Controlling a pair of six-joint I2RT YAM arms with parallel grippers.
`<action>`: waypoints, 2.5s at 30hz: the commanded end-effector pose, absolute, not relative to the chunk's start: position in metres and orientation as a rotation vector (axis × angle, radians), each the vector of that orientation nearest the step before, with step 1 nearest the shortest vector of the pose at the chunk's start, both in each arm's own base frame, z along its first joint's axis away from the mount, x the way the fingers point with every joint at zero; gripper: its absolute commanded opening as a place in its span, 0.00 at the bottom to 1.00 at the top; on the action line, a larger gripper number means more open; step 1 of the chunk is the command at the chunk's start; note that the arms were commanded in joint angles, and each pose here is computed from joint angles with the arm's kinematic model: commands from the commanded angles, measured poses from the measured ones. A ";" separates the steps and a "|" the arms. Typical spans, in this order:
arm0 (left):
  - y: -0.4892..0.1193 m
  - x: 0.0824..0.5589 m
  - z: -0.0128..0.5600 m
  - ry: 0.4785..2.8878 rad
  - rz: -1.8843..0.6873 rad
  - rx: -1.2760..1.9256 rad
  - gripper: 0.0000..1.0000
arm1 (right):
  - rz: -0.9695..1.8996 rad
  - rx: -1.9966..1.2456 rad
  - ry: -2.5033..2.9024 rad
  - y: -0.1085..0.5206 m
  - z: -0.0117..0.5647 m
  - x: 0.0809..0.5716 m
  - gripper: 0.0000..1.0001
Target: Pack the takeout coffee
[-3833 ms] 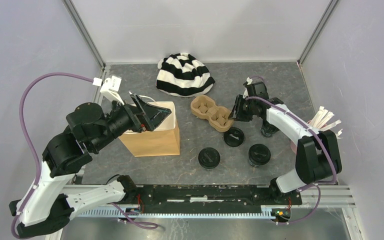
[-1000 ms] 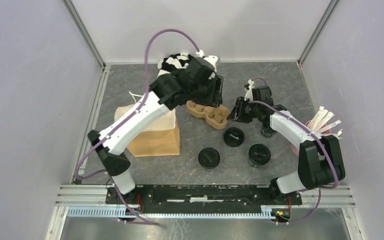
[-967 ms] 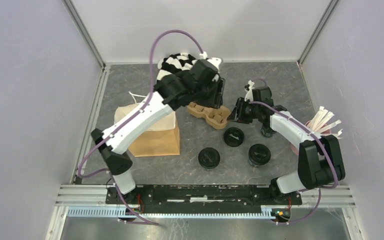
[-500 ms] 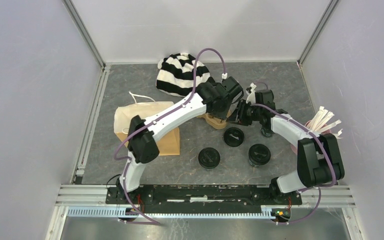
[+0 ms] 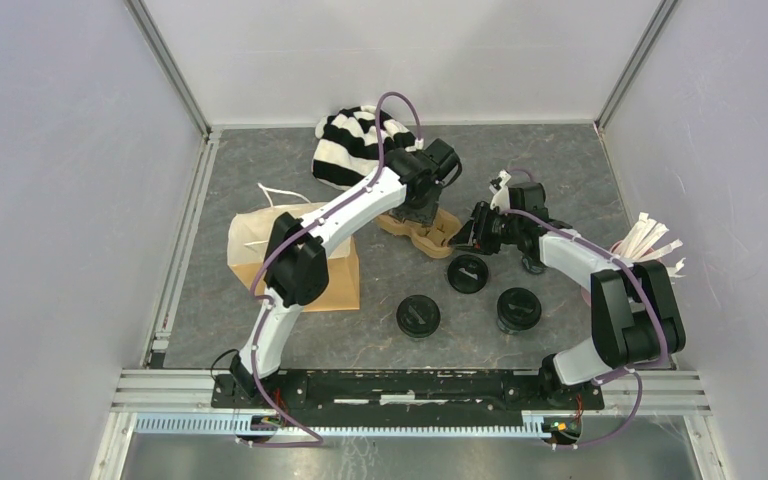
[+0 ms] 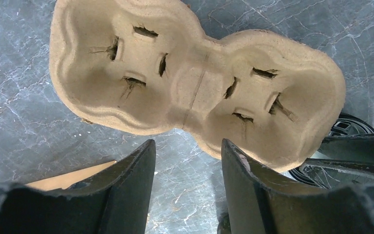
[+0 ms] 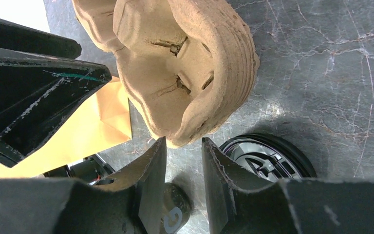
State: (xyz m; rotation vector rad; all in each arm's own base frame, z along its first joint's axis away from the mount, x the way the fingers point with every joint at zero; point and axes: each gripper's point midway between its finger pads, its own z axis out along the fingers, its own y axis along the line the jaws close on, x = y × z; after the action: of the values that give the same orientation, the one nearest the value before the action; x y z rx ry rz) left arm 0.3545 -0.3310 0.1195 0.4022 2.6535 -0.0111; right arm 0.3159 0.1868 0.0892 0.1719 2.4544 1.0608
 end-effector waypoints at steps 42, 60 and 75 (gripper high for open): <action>-0.331 0.339 0.086 2.735 -0.011 0.433 0.38 | 1.016 0.228 2.366 0.174 0.108 0.352 0.41; -0.332 0.338 0.087 2.737 -0.018 0.436 0.37 | 0.962 0.192 2.335 0.169 0.121 0.373 0.37; -0.335 0.337 0.086 2.739 -0.028 0.437 0.35 | 1.036 0.190 2.330 0.176 0.120 0.370 0.35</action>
State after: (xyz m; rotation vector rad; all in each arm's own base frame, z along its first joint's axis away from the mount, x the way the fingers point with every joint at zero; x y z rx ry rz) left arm 0.3442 -0.3301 0.0847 0.4362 2.7259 0.0093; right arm 0.3573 0.1713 0.1038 0.2281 2.4024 0.9913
